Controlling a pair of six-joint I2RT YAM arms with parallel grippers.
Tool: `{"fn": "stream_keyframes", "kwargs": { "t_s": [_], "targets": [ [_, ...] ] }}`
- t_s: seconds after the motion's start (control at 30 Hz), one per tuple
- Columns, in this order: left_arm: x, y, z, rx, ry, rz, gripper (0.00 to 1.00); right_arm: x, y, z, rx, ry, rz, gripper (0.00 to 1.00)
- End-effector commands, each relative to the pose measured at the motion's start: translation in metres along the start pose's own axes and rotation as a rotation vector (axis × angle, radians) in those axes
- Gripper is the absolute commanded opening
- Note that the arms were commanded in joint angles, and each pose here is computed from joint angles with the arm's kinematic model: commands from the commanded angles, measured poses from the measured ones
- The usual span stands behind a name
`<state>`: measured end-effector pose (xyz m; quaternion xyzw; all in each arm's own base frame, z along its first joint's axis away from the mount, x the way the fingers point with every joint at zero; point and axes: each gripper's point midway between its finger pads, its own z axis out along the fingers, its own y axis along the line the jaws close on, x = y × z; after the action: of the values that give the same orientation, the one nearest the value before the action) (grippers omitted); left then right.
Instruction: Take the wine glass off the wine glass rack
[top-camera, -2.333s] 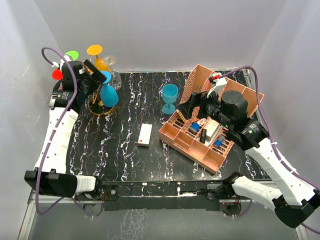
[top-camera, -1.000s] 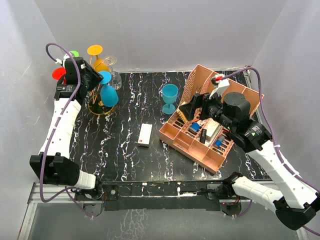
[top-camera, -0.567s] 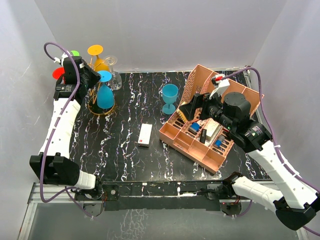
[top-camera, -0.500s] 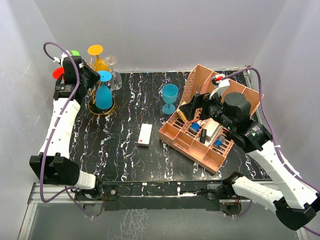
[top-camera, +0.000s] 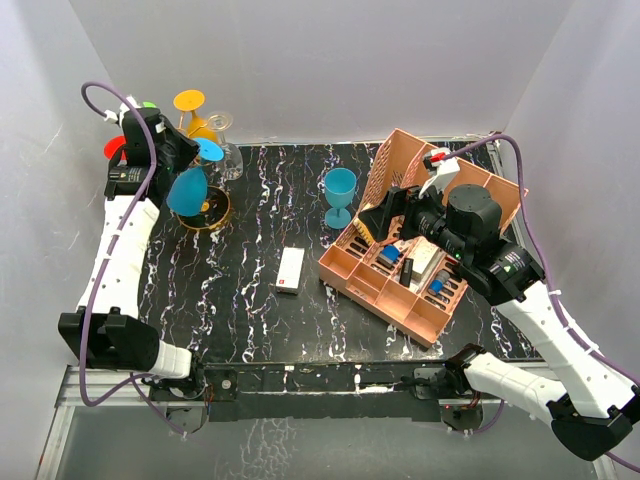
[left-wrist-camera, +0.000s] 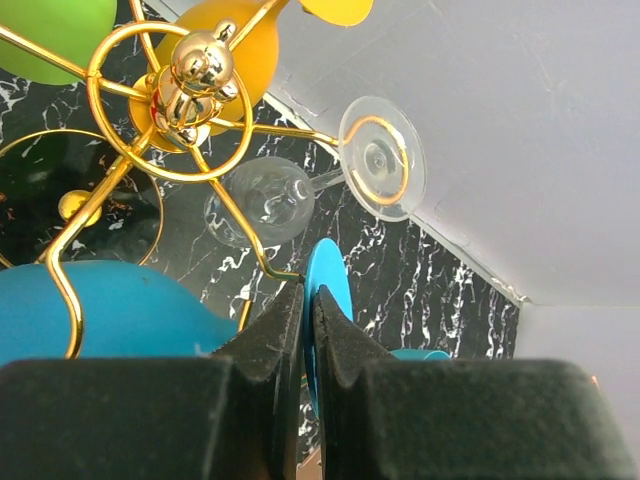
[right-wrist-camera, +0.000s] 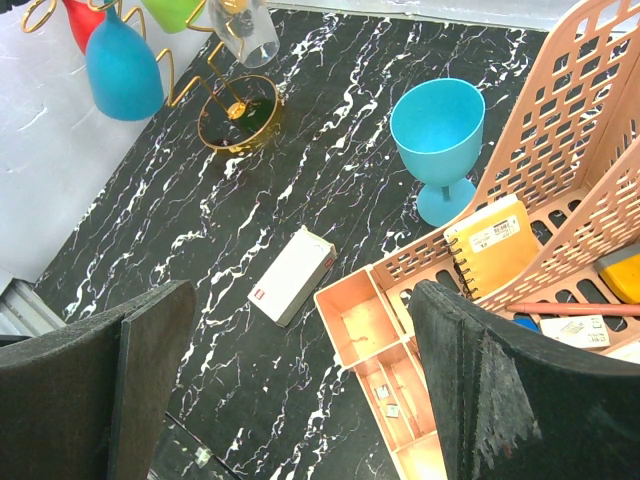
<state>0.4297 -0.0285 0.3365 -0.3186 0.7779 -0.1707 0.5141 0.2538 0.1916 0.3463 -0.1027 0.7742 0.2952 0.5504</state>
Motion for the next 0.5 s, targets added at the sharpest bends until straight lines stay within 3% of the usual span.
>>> {"fn": "stream_keyframes", "kwargs": {
  "t_s": [0.0, 0.47],
  "targets": [
    [-0.015, 0.0, -0.006, 0.011, -0.034, -0.043, 0.02, -0.018, 0.004, -0.005, -0.004, -0.066, -0.006, 0.99],
    [-0.022, 0.006, 0.005, 0.072, -0.06, -0.272, 0.0, -0.022, 0.004, -0.006, -0.003, -0.071, -0.009, 0.99]
  ]
}}
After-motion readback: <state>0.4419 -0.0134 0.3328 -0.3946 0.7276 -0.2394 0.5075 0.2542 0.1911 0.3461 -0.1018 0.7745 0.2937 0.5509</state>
